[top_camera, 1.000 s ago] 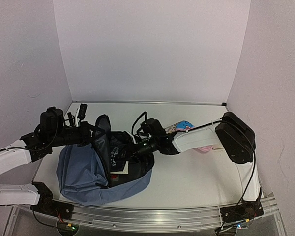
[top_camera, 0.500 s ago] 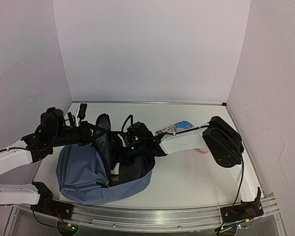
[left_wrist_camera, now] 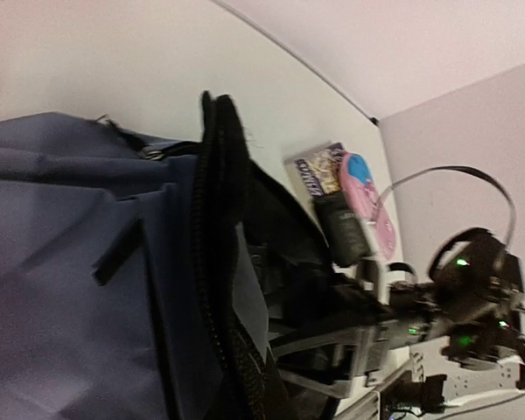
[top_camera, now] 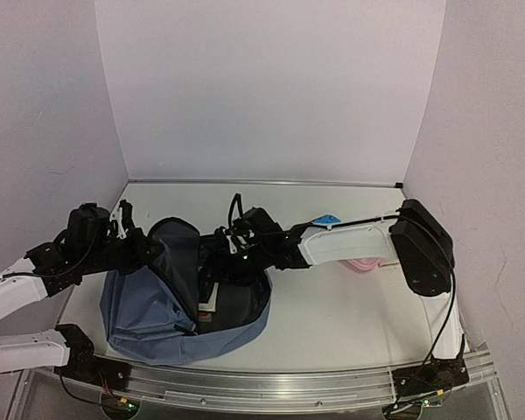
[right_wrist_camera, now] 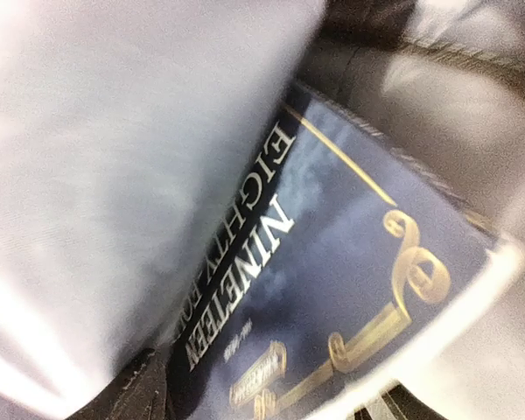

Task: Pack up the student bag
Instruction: Place the book in the student bag, then pick up the book from the center of the board.

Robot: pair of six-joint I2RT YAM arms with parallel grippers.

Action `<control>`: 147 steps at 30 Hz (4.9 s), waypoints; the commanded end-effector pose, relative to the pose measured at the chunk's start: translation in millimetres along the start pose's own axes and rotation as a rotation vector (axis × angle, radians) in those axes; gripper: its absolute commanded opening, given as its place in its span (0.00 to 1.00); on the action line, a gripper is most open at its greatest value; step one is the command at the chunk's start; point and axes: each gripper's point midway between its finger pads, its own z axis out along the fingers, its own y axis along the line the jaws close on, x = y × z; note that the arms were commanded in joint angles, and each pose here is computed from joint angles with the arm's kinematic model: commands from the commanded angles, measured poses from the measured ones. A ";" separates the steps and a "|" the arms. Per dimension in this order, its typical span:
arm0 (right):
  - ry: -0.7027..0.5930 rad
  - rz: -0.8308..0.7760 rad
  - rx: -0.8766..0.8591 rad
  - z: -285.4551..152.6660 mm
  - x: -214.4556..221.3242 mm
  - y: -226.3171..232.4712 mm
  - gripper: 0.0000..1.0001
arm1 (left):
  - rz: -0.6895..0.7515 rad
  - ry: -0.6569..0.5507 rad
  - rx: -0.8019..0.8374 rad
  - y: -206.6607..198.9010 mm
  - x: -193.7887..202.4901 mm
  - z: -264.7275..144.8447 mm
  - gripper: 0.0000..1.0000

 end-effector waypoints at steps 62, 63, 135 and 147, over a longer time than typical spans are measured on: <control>0.018 -0.203 1.158 -150.7 -50.8 -267.7 0.58 | 0.338 -0.172 -0.325 25.6 -166.6 3.0 0.99; 0.028 -0.200 1.159 -148.9 -47.5 -270.6 0.59 | 0.336 -0.160 -0.325 26.0 -164.8 3.4 0.99; -0.504 -0.217 0.250 -186.6 -73.1 -62.1 0.00 | -0.011 0.430 0.226 -156.7 49.7 271.9 0.31; -0.487 -0.235 0.273 -182.2 -72.2 -57.0 0.61 | -0.007 0.400 0.163 -144.1 47.5 266.1 0.00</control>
